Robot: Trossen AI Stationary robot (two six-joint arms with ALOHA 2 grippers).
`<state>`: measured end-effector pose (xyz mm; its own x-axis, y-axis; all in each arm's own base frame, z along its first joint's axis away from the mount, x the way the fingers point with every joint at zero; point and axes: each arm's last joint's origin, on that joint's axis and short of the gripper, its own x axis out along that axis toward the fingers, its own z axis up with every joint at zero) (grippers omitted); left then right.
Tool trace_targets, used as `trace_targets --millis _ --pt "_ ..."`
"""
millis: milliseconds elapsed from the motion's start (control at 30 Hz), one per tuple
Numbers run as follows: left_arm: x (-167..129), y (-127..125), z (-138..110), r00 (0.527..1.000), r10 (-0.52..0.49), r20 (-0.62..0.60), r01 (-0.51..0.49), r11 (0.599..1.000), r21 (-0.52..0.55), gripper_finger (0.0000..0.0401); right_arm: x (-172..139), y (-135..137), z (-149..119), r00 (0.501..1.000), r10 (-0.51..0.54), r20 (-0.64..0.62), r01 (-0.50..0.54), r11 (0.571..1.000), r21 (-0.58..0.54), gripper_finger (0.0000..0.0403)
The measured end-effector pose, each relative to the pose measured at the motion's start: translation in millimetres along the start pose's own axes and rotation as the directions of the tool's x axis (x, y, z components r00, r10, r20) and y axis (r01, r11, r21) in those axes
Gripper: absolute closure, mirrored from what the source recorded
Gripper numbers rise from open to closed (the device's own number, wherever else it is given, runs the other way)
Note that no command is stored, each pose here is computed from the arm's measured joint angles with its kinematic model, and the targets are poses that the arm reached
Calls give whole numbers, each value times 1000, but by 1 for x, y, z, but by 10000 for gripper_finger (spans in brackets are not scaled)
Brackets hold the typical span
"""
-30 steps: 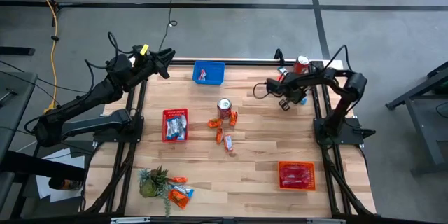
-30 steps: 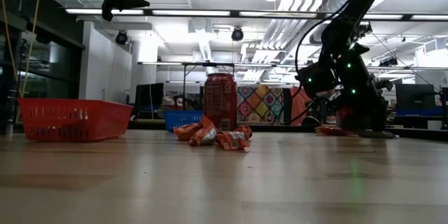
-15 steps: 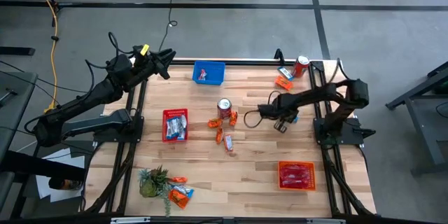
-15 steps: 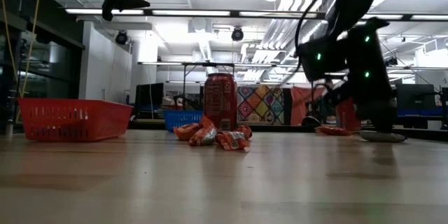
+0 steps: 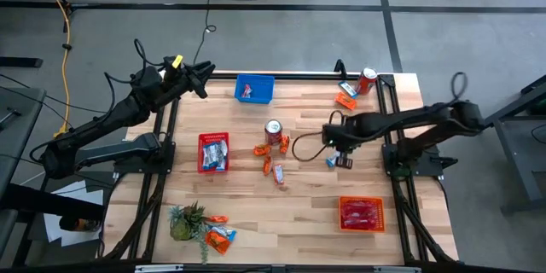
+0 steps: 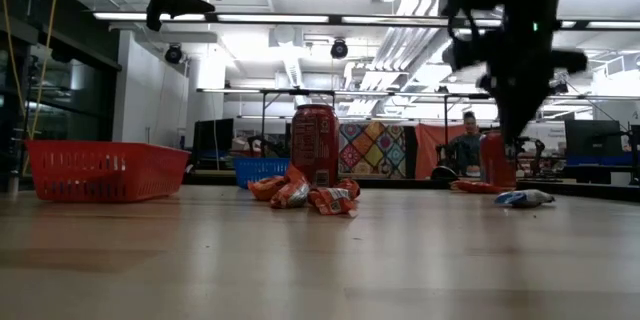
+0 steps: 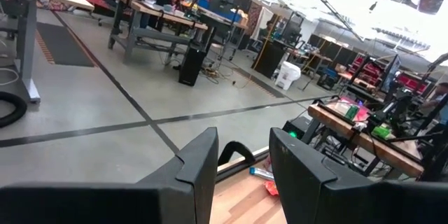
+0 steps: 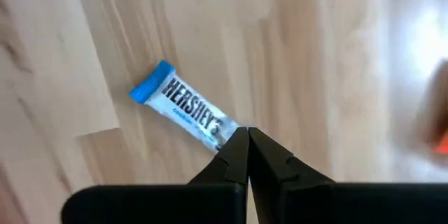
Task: Sort candy
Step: Put the white chocolate into the red bin
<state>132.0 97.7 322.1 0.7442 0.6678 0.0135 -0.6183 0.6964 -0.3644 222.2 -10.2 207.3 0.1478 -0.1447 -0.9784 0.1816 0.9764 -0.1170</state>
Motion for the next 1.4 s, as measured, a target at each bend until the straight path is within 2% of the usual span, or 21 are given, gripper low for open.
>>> trace_targets --millis 100,200,400,500,800,933,1067,1300,1400 --pt "0 0 0 1000 0 0 0 1000 6 286 -21 -4 1 993 78 93 -77 997 -16 403" --pt "0 0 0 1000 0 0 0 1000 17 286 -32 -4 2 970 180 162 -167 981 -95 403" --pt "0 0 0 1000 0 0 0 1000 18 286 -32 1 9 963 214 166 -160 943 -292 385" --pt "0 0 0 1000 0 0 0 1000 17 286 -28 3 15 965 219 144 -159 926 -342 347" --pt "0 0 0 1000 0 0 0 1000 6 286 -9 10 27 962 268 53 -222 878 -424 189" --pt "0 0 0 1000 0 0 0 1000 7 286 4 14 30 953 301 -6 -268 839 -474 149" --pt "0 0 0 1000 0 0 0 1000 7 286 23 18 36 954 295 -59 -285 823 -491 140" --pt "0 0 0 1000 -3 -1 3 1000 6 286 52 20 41 966 210 -149 -257 835 -487 140" --pt "0 -1 -1 999 -43 -17 43 999 -3 286 58 22 41 964 204 -172 -264 831 -490 140"
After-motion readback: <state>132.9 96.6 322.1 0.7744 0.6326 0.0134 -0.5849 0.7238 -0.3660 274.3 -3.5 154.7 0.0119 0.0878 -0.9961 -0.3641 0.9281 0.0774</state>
